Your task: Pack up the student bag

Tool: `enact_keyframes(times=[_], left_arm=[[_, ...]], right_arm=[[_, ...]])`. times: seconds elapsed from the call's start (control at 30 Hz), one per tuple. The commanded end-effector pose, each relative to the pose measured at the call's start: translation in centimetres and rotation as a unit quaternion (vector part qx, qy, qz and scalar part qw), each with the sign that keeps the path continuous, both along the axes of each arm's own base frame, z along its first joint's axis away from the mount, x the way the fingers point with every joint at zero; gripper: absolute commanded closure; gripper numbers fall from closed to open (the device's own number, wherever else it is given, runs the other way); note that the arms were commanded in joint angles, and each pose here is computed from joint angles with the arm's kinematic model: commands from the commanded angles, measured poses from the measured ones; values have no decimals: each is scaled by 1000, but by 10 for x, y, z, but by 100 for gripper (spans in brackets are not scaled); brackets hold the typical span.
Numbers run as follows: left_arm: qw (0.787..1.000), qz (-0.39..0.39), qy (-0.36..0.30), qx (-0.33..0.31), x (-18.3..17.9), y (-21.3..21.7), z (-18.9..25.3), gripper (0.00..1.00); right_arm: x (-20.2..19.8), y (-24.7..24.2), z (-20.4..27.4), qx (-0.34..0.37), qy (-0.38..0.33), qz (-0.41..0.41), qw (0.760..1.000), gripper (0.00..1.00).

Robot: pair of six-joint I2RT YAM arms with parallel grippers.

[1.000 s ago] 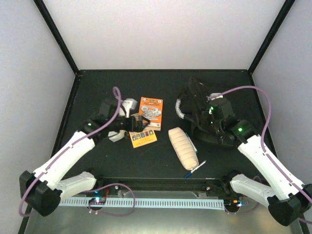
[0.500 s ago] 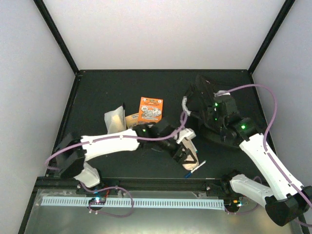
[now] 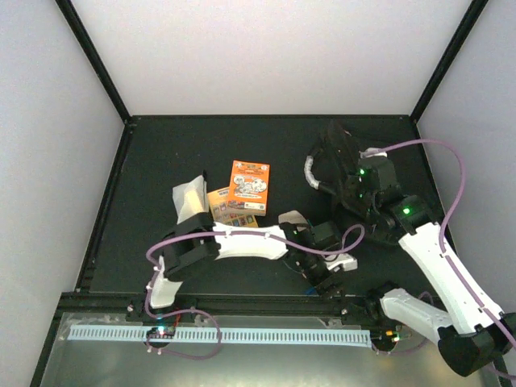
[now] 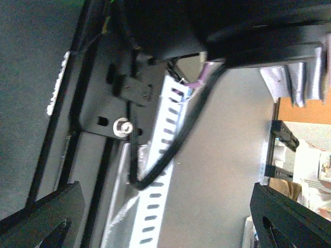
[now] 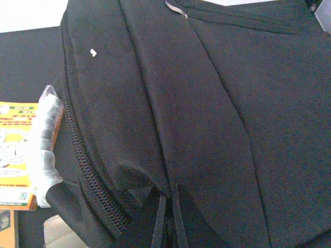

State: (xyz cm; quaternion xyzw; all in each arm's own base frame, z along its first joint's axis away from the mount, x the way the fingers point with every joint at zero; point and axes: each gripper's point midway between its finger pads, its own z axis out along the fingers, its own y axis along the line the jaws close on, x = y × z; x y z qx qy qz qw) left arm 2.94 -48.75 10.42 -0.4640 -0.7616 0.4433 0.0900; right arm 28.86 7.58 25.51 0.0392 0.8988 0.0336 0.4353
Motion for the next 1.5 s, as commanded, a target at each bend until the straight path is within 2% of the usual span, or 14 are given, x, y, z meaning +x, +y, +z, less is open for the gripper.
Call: enact_keyframes(times=[0.0,0.17,0.33,0.63,0.8,0.97,1.1,1.3,1.47], left_arm=[[999,-17,37,25,-4,-6,-12,10],[994,43,6,105,27,4,-51,9],[976,129,-34,173,76,30,-80,7],[940,270,-81,191,177,89,-82,6],[912,340,-117,199,238,134,-66,4],[883,392,-144,213,281,177,-52,2],[868,427,-151,205,301,209,-39,1],[899,392,-162,107,283,195,14,2],[896,398,-188,53,269,203,61,2]], right_arm=[[3,-12,26,12,-43,-32,998,98],[2,-13,28,14,-47,-33,998,98],[3,-12,29,14,-49,-33,998,98],[4,-10,32,18,-51,-28,998,98],[4,-9,27,19,-46,-26,998,98],[4,-9,23,16,-41,-23,999,98],[5,-1,14,18,-24,-4,1000,98],[-2,26,-7,52,11,63,997,98],[-11,71,-22,116,33,174,977,98]])
